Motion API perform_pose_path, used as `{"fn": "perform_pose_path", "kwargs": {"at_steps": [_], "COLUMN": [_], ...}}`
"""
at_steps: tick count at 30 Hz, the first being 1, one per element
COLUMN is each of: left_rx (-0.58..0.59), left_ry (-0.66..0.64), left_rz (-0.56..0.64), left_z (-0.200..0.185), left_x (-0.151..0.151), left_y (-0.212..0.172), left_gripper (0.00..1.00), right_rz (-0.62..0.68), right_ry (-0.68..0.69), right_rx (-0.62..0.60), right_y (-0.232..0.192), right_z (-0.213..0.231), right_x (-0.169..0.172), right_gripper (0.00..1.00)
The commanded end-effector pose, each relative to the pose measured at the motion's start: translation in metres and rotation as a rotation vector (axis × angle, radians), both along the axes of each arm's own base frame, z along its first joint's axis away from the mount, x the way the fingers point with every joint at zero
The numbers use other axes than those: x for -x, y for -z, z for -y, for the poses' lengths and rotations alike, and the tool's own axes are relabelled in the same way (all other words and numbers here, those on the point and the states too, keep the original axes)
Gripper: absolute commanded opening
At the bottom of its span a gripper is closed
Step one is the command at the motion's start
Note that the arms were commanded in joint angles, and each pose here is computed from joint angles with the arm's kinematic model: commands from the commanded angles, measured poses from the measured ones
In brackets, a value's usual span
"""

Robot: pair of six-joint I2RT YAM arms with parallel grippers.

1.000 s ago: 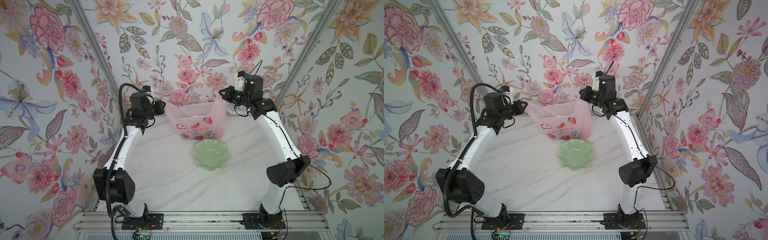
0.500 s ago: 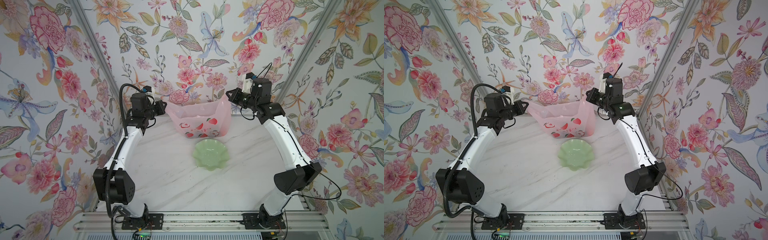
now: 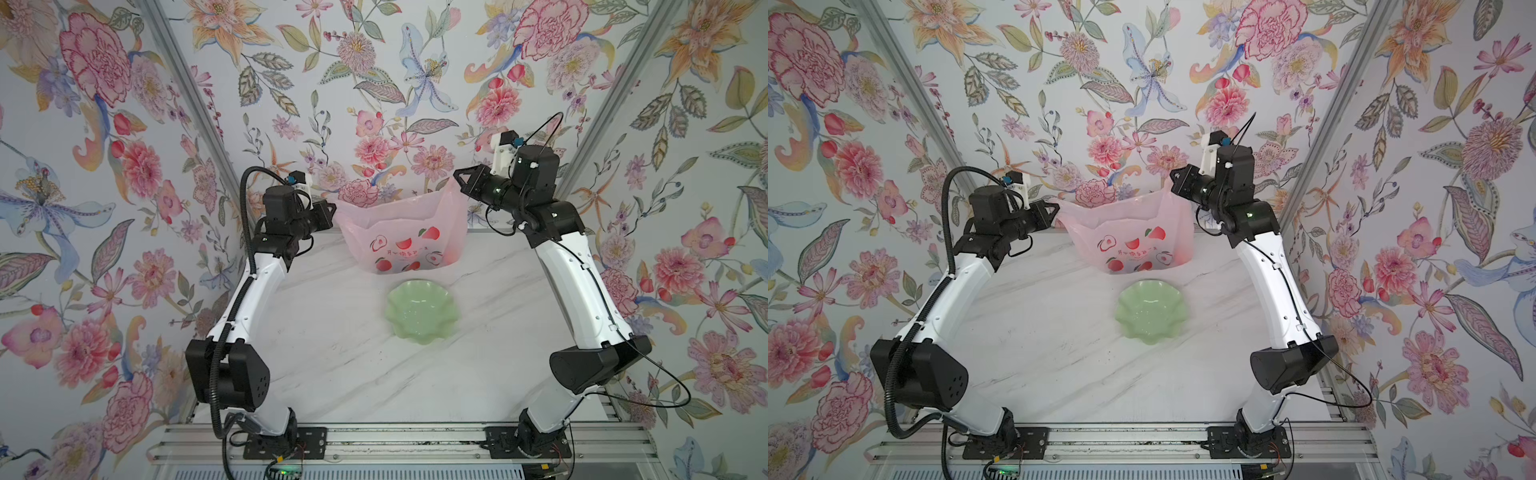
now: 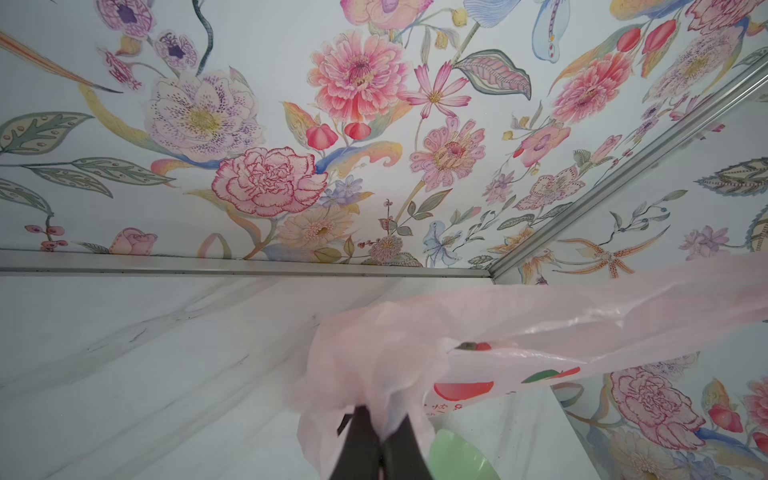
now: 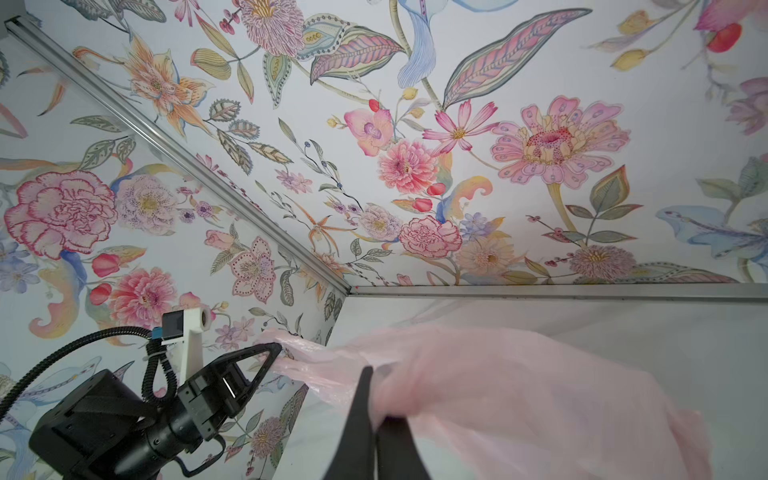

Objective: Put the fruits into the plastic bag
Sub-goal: 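Hold the bag up with both grippers and lower it onto the table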

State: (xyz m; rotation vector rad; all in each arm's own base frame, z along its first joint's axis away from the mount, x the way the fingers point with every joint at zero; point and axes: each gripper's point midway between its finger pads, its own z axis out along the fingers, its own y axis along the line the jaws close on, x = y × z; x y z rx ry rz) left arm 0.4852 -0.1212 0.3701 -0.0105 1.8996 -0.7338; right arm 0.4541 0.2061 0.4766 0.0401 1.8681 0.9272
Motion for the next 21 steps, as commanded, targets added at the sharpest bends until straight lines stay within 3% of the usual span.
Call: {"fn": "perform_pose_path", "kwargs": {"at_steps": [1, 6, 13, 21], "left_rx": [0.006, 0.003, 0.053, 0.038], "left_ry": [0.019, -0.025, -0.112, -0.114], "left_rz": [0.081, 0.114, 0.203, 0.154], "left_z": [0.002, -0.005, -0.017, -0.014], "left_x": [0.018, 0.018, 0.011, 0.010], "left_y": [-0.031, -0.032, -0.072, -0.077], "left_gripper": [0.00, 0.00, 0.00, 0.00], "right_rz": [-0.331, -0.257, -0.209, -0.152], "right_ry": [0.003, 0.004, -0.033, -0.059], "right_rx": [0.059, 0.063, 0.019, 0.022], "right_y": [0.110, 0.084, 0.057, 0.040], "right_z": [0.004, -0.001, -0.008, -0.007], "right_x": [-0.015, -0.015, -0.019, -0.018], "right_gripper": [0.00, 0.00, 0.00, 0.00]}}
